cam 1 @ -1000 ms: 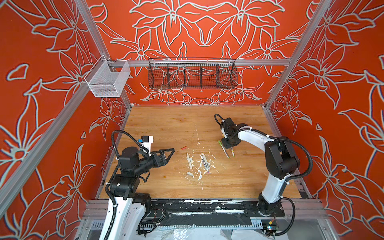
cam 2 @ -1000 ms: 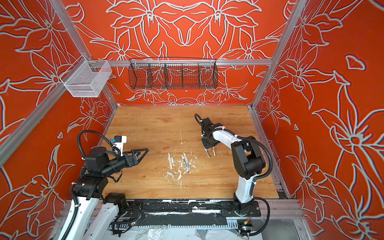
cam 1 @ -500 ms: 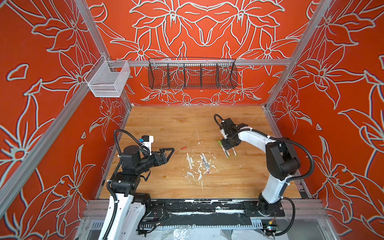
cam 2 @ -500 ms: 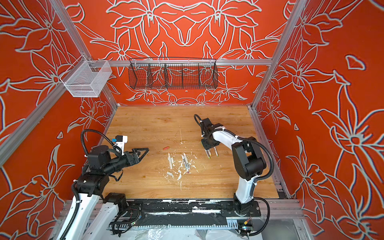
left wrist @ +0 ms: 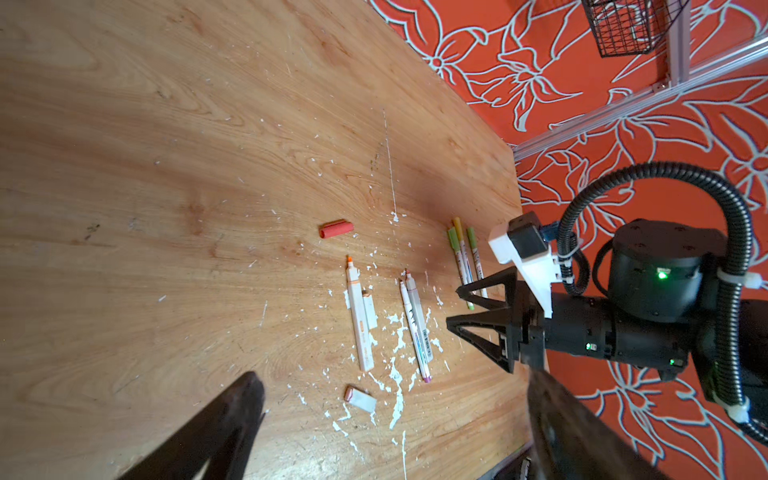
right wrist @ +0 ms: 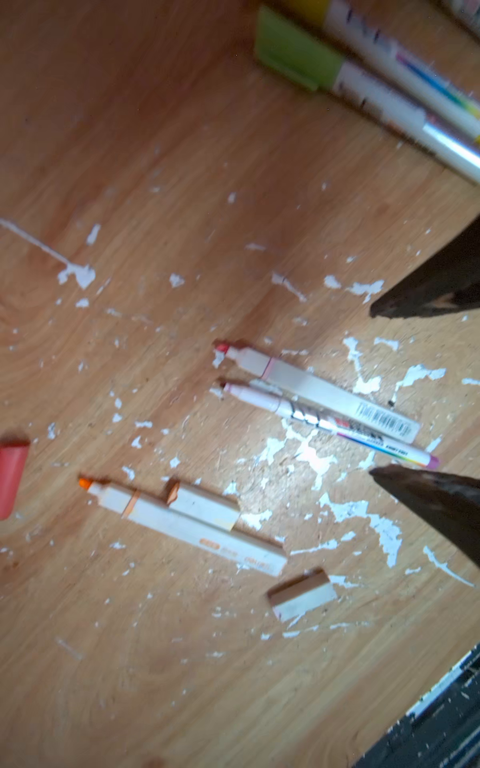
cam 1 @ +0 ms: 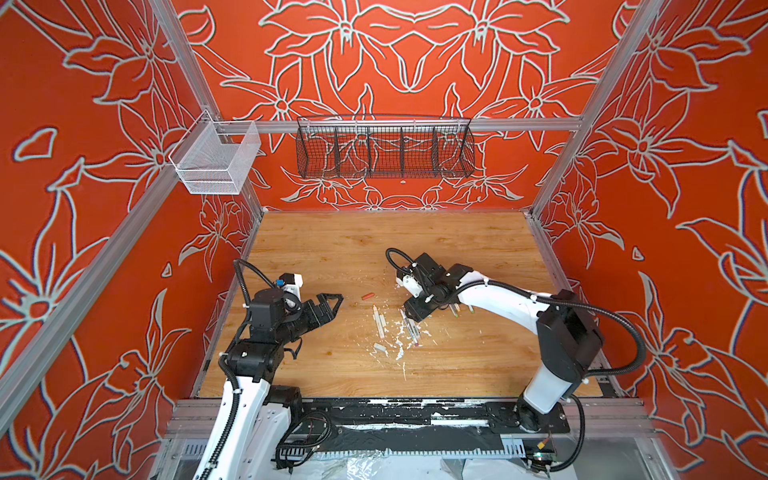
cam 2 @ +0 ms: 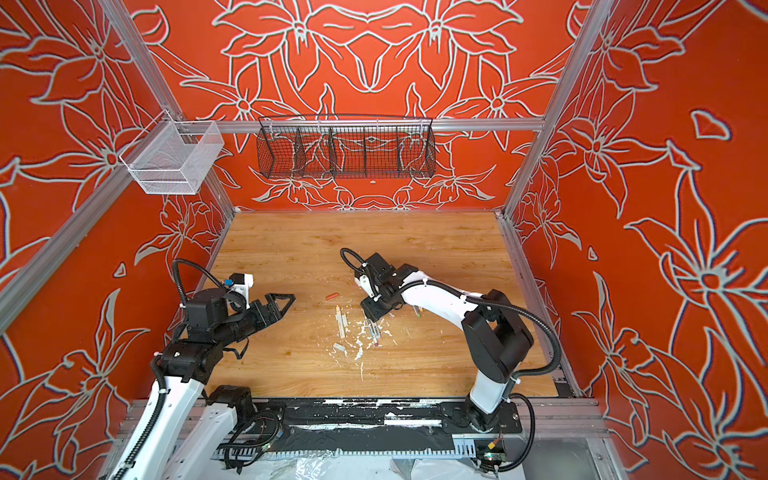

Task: Insert the pens into the pen caps
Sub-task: 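Move the right gripper over the red cap on the table, then close the right gripper on the red cap and lift it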

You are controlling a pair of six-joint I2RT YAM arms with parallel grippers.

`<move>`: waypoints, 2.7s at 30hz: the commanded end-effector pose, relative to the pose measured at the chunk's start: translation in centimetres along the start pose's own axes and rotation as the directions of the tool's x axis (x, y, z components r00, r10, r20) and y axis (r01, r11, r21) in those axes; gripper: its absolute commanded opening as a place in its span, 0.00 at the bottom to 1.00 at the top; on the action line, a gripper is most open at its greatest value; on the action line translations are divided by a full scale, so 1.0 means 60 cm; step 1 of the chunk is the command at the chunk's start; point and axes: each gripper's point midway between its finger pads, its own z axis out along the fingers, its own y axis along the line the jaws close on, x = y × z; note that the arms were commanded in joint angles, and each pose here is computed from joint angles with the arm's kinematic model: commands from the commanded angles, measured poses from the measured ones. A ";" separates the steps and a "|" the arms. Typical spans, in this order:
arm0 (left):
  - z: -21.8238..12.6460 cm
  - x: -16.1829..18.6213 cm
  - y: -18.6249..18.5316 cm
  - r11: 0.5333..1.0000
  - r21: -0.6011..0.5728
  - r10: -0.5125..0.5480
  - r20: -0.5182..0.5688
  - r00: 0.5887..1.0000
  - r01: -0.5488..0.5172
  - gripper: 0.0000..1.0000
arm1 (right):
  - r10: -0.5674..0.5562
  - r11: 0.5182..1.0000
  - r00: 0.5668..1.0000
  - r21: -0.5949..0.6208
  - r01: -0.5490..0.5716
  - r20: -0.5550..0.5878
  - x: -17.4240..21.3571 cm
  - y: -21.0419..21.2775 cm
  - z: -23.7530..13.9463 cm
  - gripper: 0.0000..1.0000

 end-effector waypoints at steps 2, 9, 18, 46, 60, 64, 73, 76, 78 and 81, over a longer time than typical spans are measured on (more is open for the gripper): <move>-0.004 0.000 0.008 1.000 -0.022 -0.017 0.014 1.000 0.017 0.97 | -0.023 0.995 0.999 -0.095 0.027 0.049 -0.065 0.023 0.035 0.60; -0.009 0.000 0.006 1.000 -0.018 -0.012 0.028 1.000 0.012 0.97 | -0.093 0.985 0.996 -0.146 0.092 -0.003 -0.116 0.032 0.101 0.61; -0.006 -0.003 0.011 0.999 -0.031 -0.010 0.033 0.999 0.011 0.97 | -0.095 0.983 0.995 -0.158 0.088 -0.035 -0.133 0.034 0.134 0.60; -0.005 -0.003 0.017 0.999 -0.051 -0.015 0.032 0.999 0.016 0.97 | -0.006 0.999 1.000 -0.050 0.006 -0.008 -0.221 0.052 0.191 0.24; -0.057 -0.027 0.030 0.992 -0.127 0.026 0.211 0.977 0.001 0.97 | 0.305 0.927 0.951 -0.241 -0.286 0.046 -0.240 0.098 0.161 0.56; -0.064 -0.029 0.029 0.992 -0.127 0.028 0.229 0.973 0.001 0.97 | 0.347 0.894 0.937 -0.316 -0.317 0.041 -0.255 0.118 0.176 0.55; -0.063 -0.029 0.027 0.992 -0.124 0.030 0.224 0.974 -0.002 0.97 | 0.313 0.913 0.950 -0.277 -0.301 0.001 -0.251 0.138 0.220 0.55; -0.063 -0.029 0.028 0.993 -0.121 0.031 0.228 0.973 -0.003 0.97 | 0.294 0.925 0.956 -0.248 -0.288 -0.017 -0.236 0.140 0.232 0.52; -0.062 -0.029 0.027 0.993 -0.122 0.031 0.226 0.974 -0.004 0.97 | 0.272 0.939 0.962 -0.214 -0.271 -0.021 -0.226 0.136 0.235 0.46; -0.061 -0.029 0.028 0.992 -0.123 0.030 0.223 0.974 -0.002 0.97 | 0.225 0.963 0.974 -0.148 -0.227 -0.032 -0.209 0.130 0.235 0.34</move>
